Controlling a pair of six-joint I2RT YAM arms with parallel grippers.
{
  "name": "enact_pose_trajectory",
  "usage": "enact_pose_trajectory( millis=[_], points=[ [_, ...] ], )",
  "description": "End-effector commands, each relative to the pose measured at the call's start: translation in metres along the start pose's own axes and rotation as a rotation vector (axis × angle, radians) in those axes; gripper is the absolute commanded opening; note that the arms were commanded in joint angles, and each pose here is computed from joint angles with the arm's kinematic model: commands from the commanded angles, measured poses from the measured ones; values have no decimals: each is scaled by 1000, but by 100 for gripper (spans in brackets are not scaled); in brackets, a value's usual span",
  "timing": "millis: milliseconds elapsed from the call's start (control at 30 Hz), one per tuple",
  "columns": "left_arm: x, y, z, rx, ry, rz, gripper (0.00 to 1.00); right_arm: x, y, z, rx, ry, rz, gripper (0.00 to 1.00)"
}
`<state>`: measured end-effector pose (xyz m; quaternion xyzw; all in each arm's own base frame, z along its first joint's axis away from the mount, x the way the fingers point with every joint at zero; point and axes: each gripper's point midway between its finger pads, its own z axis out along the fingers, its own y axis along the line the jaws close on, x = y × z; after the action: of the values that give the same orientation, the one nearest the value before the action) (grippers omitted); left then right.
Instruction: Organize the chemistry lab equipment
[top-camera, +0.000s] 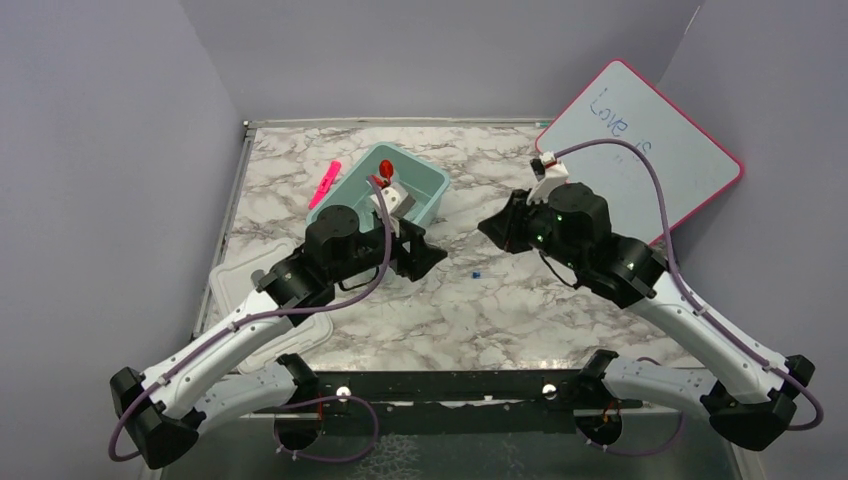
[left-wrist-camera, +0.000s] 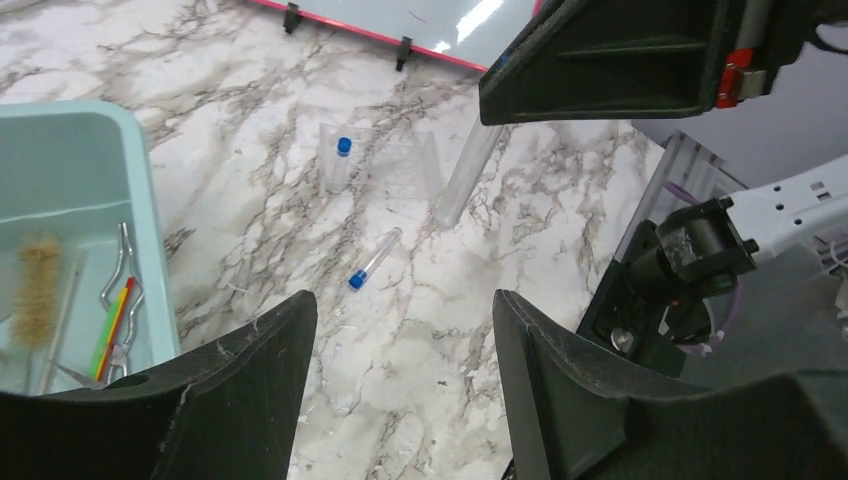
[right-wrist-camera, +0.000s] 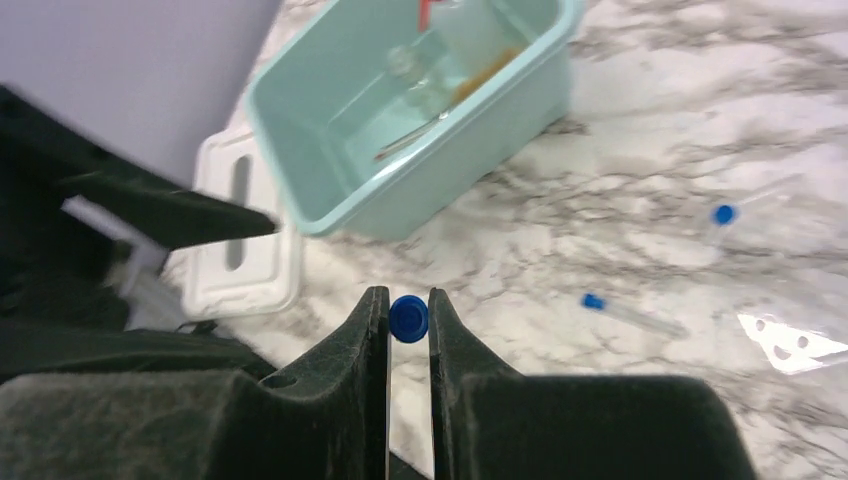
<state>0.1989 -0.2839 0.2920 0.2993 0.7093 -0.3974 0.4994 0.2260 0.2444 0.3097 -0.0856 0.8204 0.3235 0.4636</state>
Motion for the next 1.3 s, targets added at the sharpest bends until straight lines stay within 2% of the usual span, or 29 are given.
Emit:
enact_pose_trajectory(
  millis=[0,333,700,900,1100,1267],
  points=[
    [-19,11,-18,-109,-64,-33,68,-8,-68,4,343,-113,-76,10],
    [-12,-3,-18,-31,-55,-51,69,27,-150,28,695,-187,-137,10],
    [0,0,-15,-22,-60,-57,69,58,-199,74,734,-177,-108,10],
    [3,0,-16,-25,-59,-54,69,46,-209,89,697,-240,-110,9],
    [3,4,-16,-41,-55,-46,69,52,-213,104,683,-216,-120,9],
    [4,5,-15,-48,-52,-46,69,64,-219,97,706,-202,-94,8]
  ],
)
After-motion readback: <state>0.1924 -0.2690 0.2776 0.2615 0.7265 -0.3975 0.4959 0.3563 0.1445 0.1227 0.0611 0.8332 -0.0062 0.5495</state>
